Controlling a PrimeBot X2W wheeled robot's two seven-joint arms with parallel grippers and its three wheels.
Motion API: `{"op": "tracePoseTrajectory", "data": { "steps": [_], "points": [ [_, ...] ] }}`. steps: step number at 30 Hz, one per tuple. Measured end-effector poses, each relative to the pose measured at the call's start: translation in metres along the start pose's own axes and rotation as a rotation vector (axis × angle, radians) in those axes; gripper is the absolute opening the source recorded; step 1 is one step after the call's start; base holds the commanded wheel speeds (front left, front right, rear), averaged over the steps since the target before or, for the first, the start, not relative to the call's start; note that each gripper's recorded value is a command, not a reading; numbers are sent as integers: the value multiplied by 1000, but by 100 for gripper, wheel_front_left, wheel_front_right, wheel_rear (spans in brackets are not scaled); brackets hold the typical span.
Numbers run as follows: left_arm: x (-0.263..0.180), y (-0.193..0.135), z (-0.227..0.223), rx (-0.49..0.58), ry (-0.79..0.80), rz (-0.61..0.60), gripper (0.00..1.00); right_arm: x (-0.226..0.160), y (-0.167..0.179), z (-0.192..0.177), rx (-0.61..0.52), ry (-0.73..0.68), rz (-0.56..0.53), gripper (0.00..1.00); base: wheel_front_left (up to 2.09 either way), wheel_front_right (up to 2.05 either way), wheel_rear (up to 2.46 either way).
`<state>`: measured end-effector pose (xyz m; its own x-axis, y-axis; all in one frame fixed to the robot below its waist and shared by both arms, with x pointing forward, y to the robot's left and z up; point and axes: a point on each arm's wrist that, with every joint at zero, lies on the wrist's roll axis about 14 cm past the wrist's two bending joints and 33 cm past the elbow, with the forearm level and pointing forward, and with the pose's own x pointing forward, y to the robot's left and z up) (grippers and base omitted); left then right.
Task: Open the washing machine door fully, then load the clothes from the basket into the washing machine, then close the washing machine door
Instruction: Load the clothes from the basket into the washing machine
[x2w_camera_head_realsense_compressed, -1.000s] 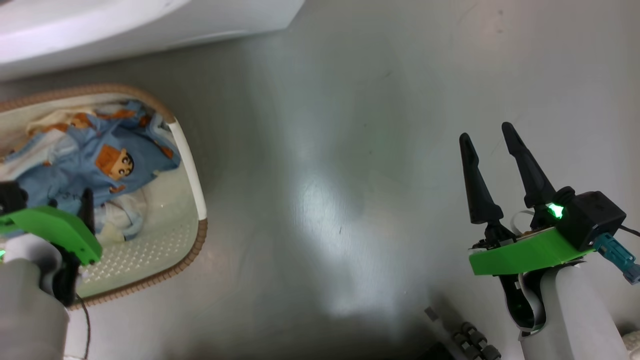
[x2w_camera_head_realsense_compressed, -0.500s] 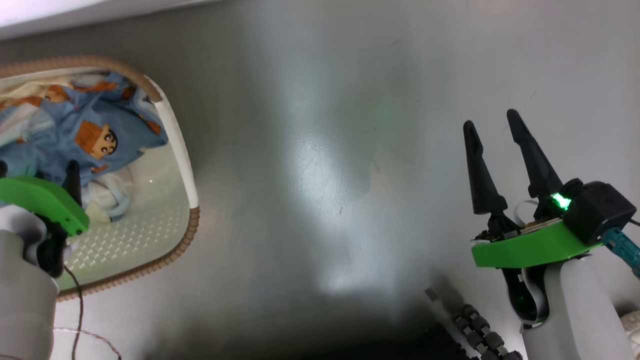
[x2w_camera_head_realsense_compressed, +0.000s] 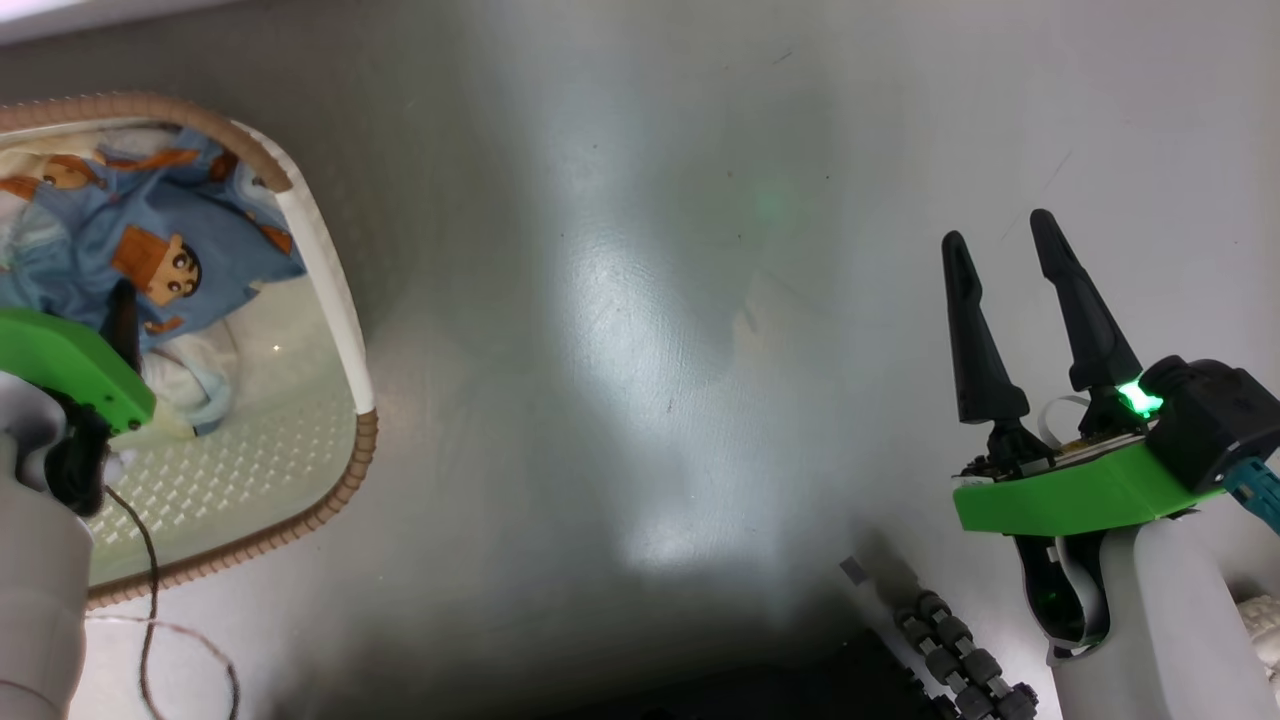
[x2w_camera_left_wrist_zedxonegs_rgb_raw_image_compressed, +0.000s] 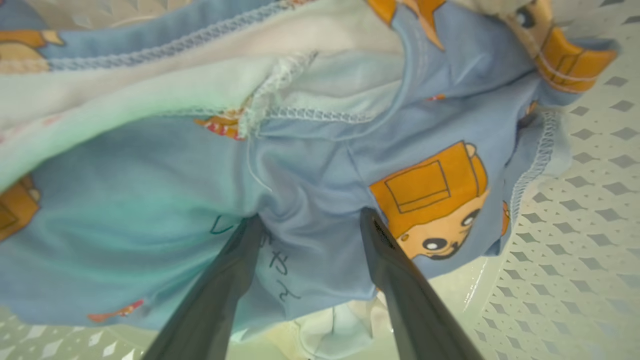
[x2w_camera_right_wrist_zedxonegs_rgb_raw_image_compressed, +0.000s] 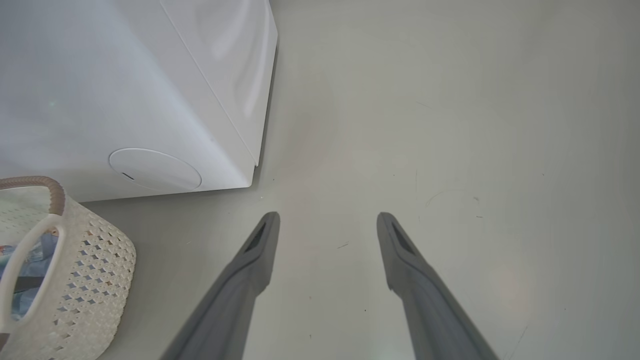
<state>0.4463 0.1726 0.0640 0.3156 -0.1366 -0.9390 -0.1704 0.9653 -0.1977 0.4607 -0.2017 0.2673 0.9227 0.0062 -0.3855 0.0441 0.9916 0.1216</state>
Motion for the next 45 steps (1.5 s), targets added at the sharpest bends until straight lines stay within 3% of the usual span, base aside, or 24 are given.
{"op": "tracePoseTrajectory", "data": {
  "steps": [9,10,12,21,28,45],
  "points": [
    [3,-4,-4,-9,30,-14,100,-8,-3,-8,0,24,-13,100,0,0,0],
    [4,-6,-3,-12,27,-20,77,-8,-4,-8,0,27,-14,100,0,0,0],
    [4,-12,0,-21,17,-38,0,-9,-4,-9,0,29,-16,100,0,0,0],
    [-1,-35,23,3,-95,-112,0,-5,-1,0,3,2,-7,100,0,0,0],
    [-15,-35,30,-5,-187,-123,0,5,4,23,6,-63,12,100,0,0,0],
    [-100,-43,72,-47,-457,-169,0,-10,22,88,27,-200,52,100,0,0,0]
  ]
}}
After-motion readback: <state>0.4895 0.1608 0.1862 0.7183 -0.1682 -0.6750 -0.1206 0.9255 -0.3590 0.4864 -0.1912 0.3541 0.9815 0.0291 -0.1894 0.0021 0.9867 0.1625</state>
